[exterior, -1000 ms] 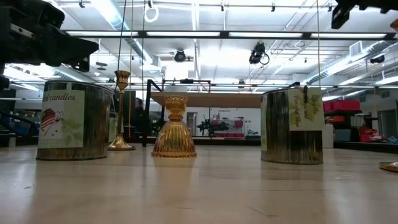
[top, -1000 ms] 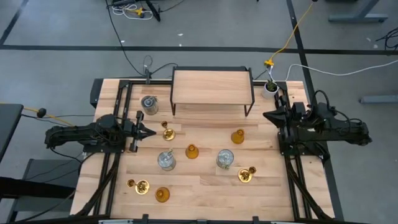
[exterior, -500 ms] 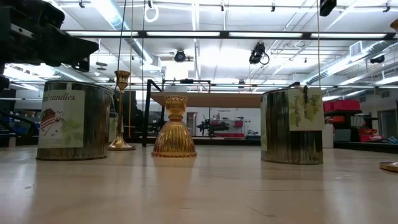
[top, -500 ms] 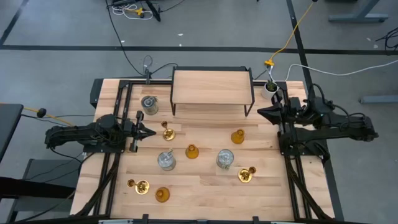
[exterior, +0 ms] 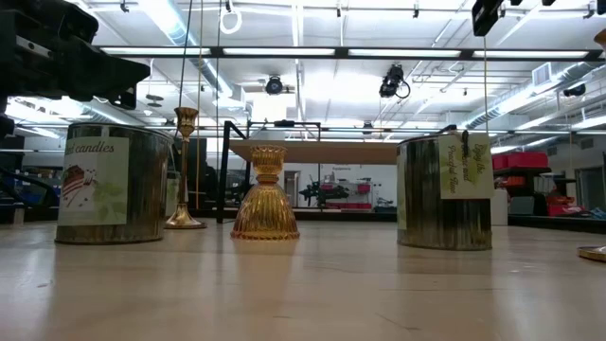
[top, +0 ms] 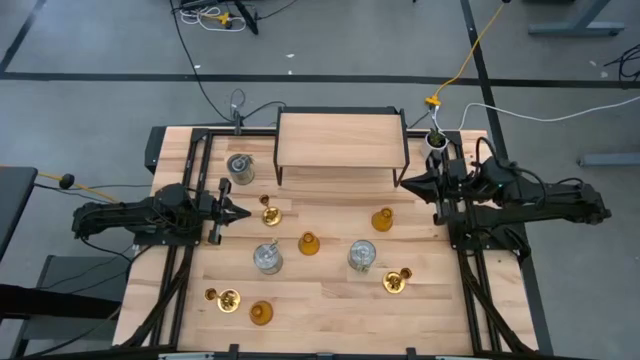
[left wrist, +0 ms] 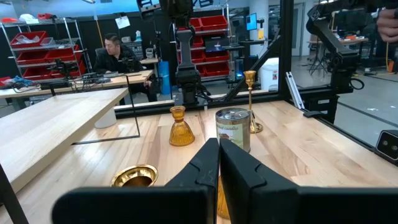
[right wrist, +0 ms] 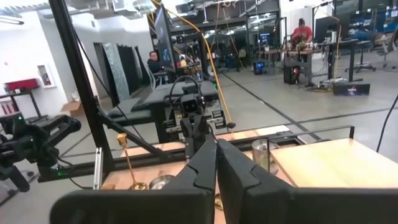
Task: Pick & Place candle stick holders
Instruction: Put the top orange glass candle holder on the shelf
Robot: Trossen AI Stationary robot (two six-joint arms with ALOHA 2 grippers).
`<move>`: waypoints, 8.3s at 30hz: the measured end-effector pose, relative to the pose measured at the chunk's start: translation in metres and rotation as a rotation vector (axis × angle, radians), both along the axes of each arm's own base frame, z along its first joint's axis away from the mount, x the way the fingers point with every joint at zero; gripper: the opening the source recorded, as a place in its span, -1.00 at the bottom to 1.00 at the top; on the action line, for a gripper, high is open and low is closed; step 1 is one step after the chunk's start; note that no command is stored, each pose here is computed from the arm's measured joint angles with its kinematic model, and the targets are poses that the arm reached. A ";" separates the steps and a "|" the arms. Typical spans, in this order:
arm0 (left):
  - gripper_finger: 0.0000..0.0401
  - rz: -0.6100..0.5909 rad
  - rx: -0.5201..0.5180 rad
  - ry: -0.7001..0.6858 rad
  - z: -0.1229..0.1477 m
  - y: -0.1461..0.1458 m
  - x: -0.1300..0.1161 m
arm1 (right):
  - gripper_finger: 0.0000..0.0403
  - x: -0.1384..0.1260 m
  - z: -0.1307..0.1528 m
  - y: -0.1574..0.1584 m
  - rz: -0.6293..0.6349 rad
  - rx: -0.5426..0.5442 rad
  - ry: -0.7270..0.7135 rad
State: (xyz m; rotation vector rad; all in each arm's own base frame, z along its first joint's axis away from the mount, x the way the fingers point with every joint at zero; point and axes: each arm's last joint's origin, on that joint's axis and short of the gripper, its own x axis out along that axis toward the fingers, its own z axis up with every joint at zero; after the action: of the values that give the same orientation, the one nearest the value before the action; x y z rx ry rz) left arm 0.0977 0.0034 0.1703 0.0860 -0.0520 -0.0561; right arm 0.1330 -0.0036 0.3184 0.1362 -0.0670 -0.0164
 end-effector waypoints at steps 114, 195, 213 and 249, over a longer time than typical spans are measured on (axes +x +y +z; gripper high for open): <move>-0.91 0.000 0.000 0.000 0.000 0.000 0.000 | 0.44 0.068 -0.134 -0.006 -0.128 0.000 1.087; -0.91 0.001 0.000 0.000 0.000 0.000 0.000 | -0.13 0.090 -0.003 -0.007 -0.058 0.030 0.907; -0.91 0.000 0.000 0.000 0.000 0.000 0.000 | -0.13 0.094 0.067 -0.050 -0.212 0.007 0.775; -0.91 0.000 0.000 0.000 0.000 0.000 0.000 | -0.13 0.174 0.040 -0.152 -0.410 -0.012 0.877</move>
State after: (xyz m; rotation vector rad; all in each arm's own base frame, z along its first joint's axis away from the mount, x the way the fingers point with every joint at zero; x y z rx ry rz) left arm 0.0977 0.0034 0.1704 0.0862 -0.0522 -0.0558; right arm 0.3074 -0.1561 0.3586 0.0924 0.7820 -0.4810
